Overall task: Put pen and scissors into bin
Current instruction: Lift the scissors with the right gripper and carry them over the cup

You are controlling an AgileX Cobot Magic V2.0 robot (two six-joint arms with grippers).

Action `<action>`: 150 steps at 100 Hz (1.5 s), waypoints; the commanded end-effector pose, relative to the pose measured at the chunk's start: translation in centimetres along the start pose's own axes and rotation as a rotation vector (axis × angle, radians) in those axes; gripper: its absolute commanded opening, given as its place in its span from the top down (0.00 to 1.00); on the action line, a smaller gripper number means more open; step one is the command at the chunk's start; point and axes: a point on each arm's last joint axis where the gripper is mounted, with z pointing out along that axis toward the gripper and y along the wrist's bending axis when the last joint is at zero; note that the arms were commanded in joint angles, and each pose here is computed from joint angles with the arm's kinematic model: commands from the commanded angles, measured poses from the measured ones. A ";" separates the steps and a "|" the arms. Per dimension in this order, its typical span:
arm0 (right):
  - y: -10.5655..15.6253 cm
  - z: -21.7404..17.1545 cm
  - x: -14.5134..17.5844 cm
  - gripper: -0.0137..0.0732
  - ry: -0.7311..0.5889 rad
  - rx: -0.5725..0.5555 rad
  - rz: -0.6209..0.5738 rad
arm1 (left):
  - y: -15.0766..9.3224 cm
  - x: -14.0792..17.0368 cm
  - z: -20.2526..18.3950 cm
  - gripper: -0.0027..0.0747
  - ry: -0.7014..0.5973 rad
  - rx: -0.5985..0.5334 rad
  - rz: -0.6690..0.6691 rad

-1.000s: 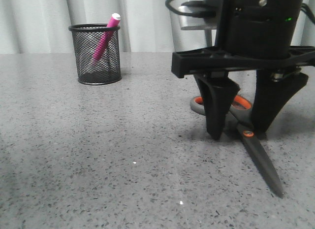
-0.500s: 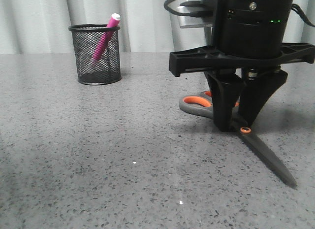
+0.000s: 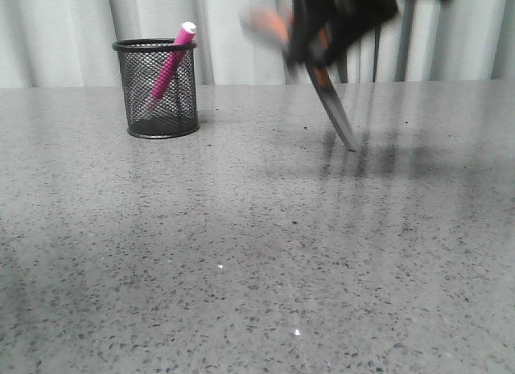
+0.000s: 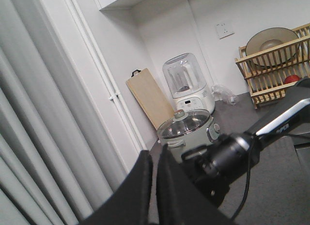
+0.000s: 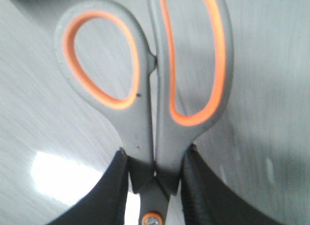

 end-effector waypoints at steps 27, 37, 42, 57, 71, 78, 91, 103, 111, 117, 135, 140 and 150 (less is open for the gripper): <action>2.3 -7.1 -8.2 0.92 -0.914 -0.272 -0.030 | 0.4 -1.2 -0.2 0.97 -0.074 -0.064 -0.028; 2.8 -5.5 -9.0 0.92 -1.039 -0.320 -0.035 | 0.5 -1.2 -0.2 0.97 -0.075 -0.071 -0.028; 3.1 -4.3 -9.2 0.92 -1.090 -0.341 -0.044 | 0.5 -1.2 -0.2 0.97 -0.075 -0.071 -0.028; 4.0 0.4 -9.0 0.92 -1.199 -0.396 -0.154 | 0.5 -1.1 -0.2 0.97 -0.059 -0.073 -0.016; 4.3 5.0 -8.1 0.92 -1.151 -0.405 -0.178 | 0.5 -0.8 -0.2 0.97 -0.027 -0.078 0.005; 3.9 6.8 -7.7 0.92 -1.113 -0.389 -0.175 | 0.5 -0.8 -0.2 0.97 -0.023 -0.079 0.008; 3.5 8.2 -7.4 0.92 -1.085 -0.377 -0.172 | 0.5 -0.8 -0.2 0.97 -0.022 -0.072 0.009; 3.4 8.4 -7.3 0.92 -1.067 -0.370 -0.172 | 0.3 -0.7 -0.1 0.97 -0.006 -0.057 0.025; 3.4 8.5 -7.3 0.92 -1.061 -0.368 -0.172 | 0.1 -0.6 0.0 0.97 0.006 -0.048 0.036; 3.4 8.6 -7.2 0.92 -1.051 -0.363 -0.172 | 0.1 -0.5 0.0 0.97 0.008 -0.048 0.038; 3.3 9.0 -7.1 0.92 -1.010 -0.346 -0.172 | 0.1 -0.5 0.0 0.97 0.008 -0.048 0.038; 3.3 9.0 -7.1 0.90 -1.010 -0.346 -0.172 | 0.1 -0.5 0.0 0.97 0.008 -0.046 0.038; 3.3 9.0 -7.1 0.73 -1.012 -0.347 -0.172 | 0.1 -0.5 0.0 0.97 0.010 -0.045 0.039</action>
